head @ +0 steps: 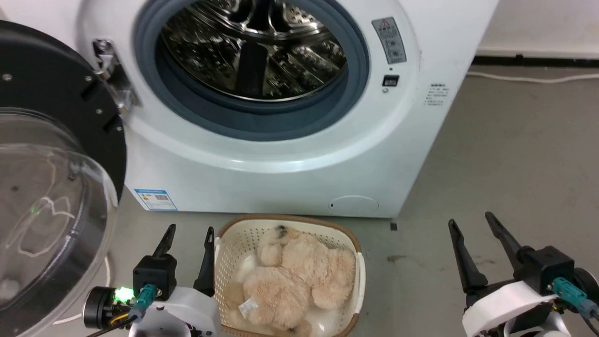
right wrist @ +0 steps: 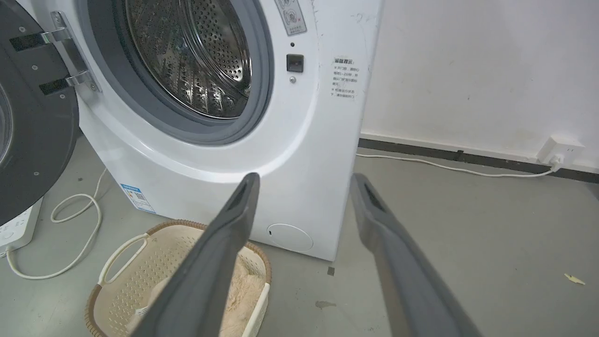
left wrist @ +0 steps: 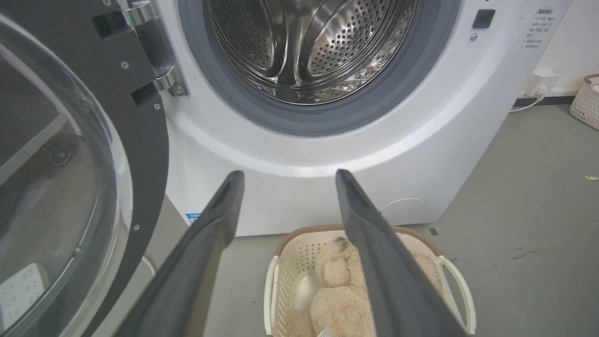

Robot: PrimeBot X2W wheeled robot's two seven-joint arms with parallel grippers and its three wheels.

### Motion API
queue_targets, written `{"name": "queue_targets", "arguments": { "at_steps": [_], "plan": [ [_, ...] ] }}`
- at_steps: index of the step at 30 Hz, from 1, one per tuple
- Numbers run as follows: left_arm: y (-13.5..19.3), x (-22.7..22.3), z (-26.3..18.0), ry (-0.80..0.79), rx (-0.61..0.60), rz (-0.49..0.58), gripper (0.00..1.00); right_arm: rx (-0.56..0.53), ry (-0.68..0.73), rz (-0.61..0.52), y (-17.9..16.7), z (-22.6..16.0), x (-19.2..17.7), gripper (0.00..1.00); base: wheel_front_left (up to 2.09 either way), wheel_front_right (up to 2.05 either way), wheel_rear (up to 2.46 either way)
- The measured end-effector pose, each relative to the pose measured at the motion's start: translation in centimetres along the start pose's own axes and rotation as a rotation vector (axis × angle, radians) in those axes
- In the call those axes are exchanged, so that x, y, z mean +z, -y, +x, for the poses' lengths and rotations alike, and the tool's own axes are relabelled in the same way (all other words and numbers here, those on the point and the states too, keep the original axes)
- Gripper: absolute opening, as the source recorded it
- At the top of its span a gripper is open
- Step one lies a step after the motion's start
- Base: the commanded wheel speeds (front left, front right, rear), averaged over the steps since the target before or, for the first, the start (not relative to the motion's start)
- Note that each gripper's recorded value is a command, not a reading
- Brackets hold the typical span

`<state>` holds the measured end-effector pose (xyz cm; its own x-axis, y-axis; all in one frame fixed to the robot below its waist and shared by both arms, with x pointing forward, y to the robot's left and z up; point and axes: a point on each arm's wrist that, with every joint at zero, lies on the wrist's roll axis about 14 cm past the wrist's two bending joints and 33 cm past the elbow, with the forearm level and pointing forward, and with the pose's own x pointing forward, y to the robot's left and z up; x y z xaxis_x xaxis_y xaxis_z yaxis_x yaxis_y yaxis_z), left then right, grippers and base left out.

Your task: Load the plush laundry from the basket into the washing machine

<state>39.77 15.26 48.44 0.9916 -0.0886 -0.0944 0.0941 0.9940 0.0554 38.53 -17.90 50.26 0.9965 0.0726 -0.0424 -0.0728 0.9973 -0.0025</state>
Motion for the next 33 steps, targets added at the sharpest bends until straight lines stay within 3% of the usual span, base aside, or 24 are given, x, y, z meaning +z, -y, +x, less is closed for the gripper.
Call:
{"name": "queue_targets", "arguments": {
  "at_steps": [33],
  "plan": [
    [5.4,-12.1,4.4,-0.31,-0.241,0.036,1.0,-0.114,-0.043,0.066,3.8,1.4,-3.3,1.0,0.0,0.0,0.0]
  ]
}}
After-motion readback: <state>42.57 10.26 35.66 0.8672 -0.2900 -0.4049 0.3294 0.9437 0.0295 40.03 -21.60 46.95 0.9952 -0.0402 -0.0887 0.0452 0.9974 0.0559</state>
